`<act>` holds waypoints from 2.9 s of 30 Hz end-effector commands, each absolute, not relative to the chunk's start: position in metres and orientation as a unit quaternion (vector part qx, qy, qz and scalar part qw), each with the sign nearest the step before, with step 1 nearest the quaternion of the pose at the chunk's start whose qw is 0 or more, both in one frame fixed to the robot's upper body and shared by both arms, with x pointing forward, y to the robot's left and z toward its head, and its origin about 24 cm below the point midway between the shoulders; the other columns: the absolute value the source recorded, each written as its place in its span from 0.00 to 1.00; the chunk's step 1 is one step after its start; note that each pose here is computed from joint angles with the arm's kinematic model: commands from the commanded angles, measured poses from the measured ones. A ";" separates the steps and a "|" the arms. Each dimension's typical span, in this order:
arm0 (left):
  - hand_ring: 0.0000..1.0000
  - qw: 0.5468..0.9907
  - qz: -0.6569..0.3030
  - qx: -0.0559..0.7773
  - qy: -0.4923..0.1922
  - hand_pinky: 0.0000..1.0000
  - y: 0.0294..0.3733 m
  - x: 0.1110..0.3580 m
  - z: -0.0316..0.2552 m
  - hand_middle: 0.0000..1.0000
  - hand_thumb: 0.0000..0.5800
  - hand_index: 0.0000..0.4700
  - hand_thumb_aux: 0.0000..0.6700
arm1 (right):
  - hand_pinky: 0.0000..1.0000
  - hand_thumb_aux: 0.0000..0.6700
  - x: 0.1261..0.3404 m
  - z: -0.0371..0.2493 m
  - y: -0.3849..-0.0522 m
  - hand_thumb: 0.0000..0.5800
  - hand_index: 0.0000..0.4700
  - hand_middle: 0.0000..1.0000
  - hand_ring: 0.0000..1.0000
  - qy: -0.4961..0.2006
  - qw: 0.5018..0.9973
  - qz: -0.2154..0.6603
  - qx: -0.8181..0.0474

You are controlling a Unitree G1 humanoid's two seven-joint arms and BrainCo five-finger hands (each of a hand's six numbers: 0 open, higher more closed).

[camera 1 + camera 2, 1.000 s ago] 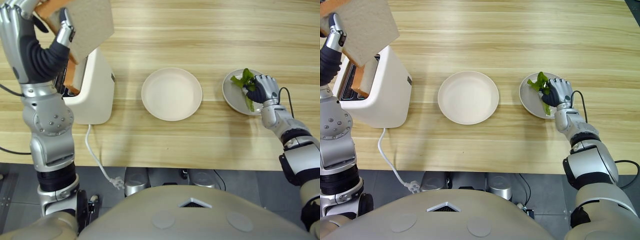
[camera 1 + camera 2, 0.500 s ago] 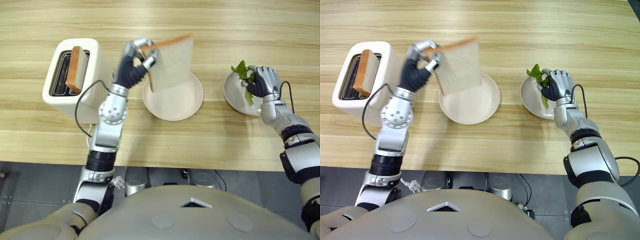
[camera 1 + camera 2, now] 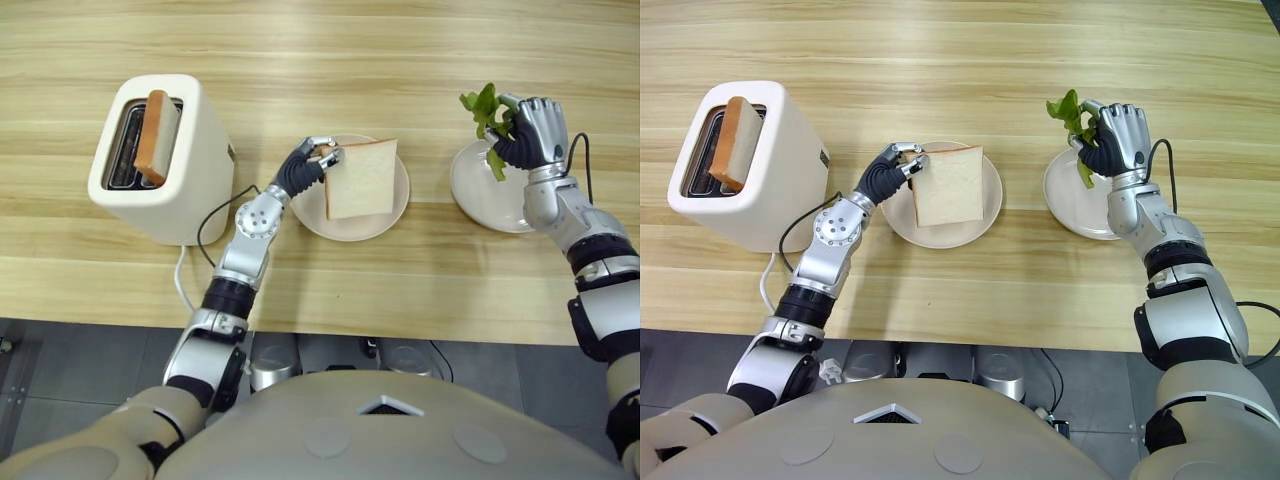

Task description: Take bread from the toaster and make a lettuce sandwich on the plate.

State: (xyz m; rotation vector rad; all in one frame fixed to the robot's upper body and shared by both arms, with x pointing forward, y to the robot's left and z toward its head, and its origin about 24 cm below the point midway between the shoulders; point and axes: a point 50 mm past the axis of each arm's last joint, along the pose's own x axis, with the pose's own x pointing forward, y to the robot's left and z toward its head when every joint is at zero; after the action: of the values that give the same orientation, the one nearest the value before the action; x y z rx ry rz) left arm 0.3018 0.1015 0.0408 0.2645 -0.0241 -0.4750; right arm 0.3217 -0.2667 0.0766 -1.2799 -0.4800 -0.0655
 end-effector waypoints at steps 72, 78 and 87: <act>1.00 0.837 -0.010 0.437 -0.329 1.00 0.139 0.246 0.155 1.00 0.00 0.00 0.00 | 1.00 1.00 0.313 0.007 -0.099 1.00 0.98 1.00 1.00 -0.324 0.636 0.298 -0.634; 1.00 0.823 0.015 0.456 -0.338 1.00 0.148 0.239 0.163 1.00 0.00 0.00 0.00 | 1.00 1.00 0.297 -0.008 -0.096 1.00 0.98 1.00 1.00 -0.320 0.634 0.342 -0.615; 1.00 0.820 0.064 0.484 -0.299 1.00 0.181 0.245 0.162 1.00 0.00 0.00 0.00 | 1.00 0.57 0.297 -0.006 -0.103 0.81 0.56 1.00 1.00 -0.318 0.634 0.346 -0.615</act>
State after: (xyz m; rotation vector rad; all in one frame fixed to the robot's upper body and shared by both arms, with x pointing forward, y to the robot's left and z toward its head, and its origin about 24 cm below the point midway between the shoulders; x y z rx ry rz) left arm 0.2441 0.1756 0.1701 1.0294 -0.6909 0.1382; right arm 0.3015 -0.0963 0.0034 -1.3677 -0.7749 0.7316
